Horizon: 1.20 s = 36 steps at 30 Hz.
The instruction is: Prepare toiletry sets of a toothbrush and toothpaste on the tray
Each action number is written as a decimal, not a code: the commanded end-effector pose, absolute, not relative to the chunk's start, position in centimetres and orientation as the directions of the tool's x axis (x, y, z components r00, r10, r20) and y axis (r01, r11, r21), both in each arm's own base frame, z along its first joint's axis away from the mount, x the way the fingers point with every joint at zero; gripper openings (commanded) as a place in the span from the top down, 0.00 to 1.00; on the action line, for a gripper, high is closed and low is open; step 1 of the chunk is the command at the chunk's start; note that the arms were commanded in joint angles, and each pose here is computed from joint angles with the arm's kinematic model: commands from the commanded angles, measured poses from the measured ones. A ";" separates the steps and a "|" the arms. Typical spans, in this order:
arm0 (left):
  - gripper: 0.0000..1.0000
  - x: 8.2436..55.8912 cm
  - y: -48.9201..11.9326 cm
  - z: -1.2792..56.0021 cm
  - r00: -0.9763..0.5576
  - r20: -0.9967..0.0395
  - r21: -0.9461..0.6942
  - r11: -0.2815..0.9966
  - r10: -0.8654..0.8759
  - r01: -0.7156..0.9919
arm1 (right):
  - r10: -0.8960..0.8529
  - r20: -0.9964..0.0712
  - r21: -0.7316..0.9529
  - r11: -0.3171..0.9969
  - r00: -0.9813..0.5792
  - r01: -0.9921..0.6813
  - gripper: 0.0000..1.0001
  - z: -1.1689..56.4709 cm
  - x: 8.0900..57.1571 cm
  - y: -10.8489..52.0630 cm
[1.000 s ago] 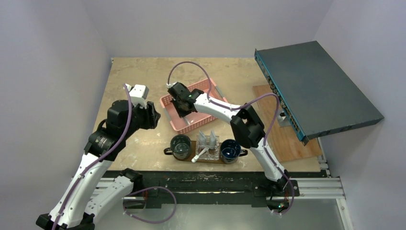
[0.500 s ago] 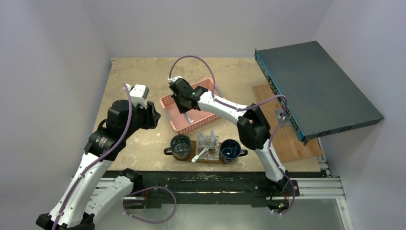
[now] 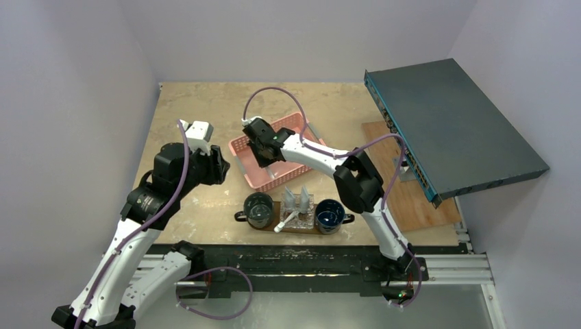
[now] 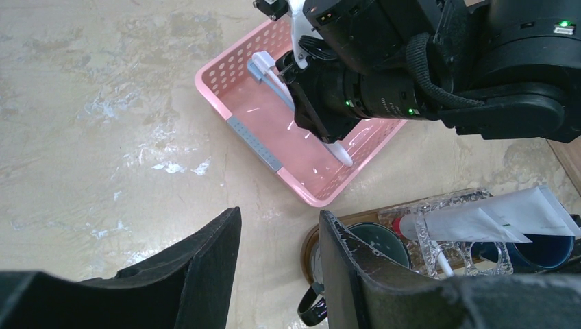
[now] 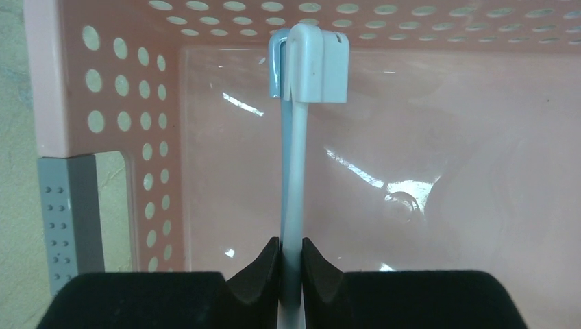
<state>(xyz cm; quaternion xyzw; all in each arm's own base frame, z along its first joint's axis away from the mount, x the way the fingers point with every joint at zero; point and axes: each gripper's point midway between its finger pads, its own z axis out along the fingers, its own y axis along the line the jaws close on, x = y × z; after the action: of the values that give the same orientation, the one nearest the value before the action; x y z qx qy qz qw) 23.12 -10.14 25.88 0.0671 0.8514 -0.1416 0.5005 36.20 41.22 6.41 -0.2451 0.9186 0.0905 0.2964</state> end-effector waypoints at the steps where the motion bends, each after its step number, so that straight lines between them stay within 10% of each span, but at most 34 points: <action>1: 0.55 23.4 -10.3 26.4 -0.468 -0.883 -0.172 0.946 -0.025 0.273 | -0.368 -0.607 0.019 0.880 -0.704 -0.475 0.82 6.3 37.1 41.2; 36: 0.56 23.5 -10.5 26.1 -0.481 -0.877 -0.171 0.945 -0.016 0.279 | -0.333 -0.707 0.011 0.877 -0.624 -0.480 0.54 10.9 40.0 42.9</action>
<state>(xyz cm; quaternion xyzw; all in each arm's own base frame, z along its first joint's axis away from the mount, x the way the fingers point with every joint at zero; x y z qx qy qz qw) 23.20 -10.46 25.55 0.0716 0.8548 -0.1456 0.4929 38.26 41.61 7.20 -0.2353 0.9128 0.0770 0.3249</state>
